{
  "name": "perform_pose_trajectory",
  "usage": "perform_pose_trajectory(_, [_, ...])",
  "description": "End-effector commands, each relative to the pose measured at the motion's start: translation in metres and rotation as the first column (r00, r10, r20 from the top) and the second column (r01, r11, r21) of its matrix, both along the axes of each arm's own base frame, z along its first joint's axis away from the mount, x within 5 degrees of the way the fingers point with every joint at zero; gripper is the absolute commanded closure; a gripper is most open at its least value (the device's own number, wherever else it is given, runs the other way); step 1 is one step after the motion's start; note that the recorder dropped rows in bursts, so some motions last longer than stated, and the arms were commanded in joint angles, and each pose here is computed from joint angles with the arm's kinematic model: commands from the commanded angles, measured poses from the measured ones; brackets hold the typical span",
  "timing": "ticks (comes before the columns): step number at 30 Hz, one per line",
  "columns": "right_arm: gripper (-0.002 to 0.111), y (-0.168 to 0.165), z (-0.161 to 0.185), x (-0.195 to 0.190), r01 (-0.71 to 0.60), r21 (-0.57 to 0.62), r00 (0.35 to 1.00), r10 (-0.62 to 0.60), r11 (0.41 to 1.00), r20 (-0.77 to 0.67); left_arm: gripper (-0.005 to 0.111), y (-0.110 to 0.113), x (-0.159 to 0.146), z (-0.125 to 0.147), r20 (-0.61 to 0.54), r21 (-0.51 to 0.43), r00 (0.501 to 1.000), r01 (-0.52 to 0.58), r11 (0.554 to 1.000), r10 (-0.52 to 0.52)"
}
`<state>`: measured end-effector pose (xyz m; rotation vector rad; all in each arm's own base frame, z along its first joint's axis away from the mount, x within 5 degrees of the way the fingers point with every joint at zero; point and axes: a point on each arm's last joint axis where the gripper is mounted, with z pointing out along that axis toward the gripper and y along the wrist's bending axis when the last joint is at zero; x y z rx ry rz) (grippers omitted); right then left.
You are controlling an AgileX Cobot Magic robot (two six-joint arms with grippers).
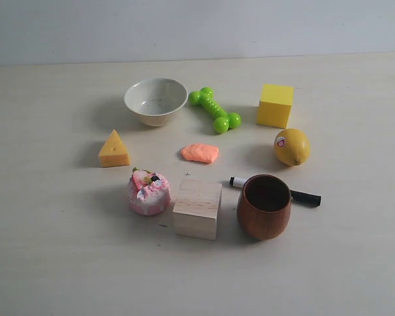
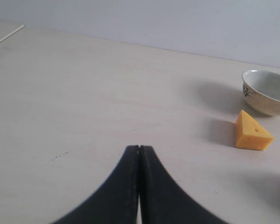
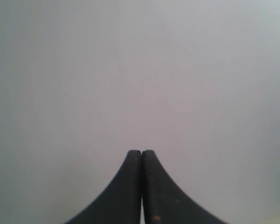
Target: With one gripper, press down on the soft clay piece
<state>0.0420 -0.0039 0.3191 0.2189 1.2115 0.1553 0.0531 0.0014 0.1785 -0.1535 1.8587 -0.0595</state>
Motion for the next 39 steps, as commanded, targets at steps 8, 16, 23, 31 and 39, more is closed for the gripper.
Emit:
perform_pose_trajectory(8, [0.108, 0.015, 0.049, 0.064, -0.225, -0.163, 0.847, 0.11, 0.961, -0.52, 0.107, 0.0, 0.0, 0.002, 0.019, -0.011, 1.0, -0.001, 1.0, 0.001])
perform_pose_trajectory(16, [0.108, 0.053, 0.036, 0.135, -0.507, -0.127, 0.545, 0.203, 0.853, -0.813, 0.107, 0.0, 0.0, 0.002, 0.019, -0.011, 1.0, -0.001, 1.0, 0.001])
perform_pose_trajectory(23, [0.108, 0.088, 0.012, 0.187, -0.582, 0.006, 0.354, 0.261, 0.813, -0.898, 0.107, 0.0, 0.0, 0.002, 0.019, -0.011, 1.0, -0.001, 1.0, 0.001])
perform_pose_trajectory(31, [0.108, 0.098, 0.002, 0.215, -0.535, 0.071, 0.407, 0.33, 0.842, -0.852, 0.107, 0.0, 0.0, 0.002, 0.019, -0.011, 1.0, -0.001, 1.0, 0.001])
perform_pose_trajectory(39, [0.108, 0.102, -0.001, 0.224, -0.472, 0.176, 0.43, 0.4, 0.864, -0.81, 0.107, 0.0, 0.0, 0.002, 0.019, -0.011, 1.0, -0.001, 1.0, 0.001])
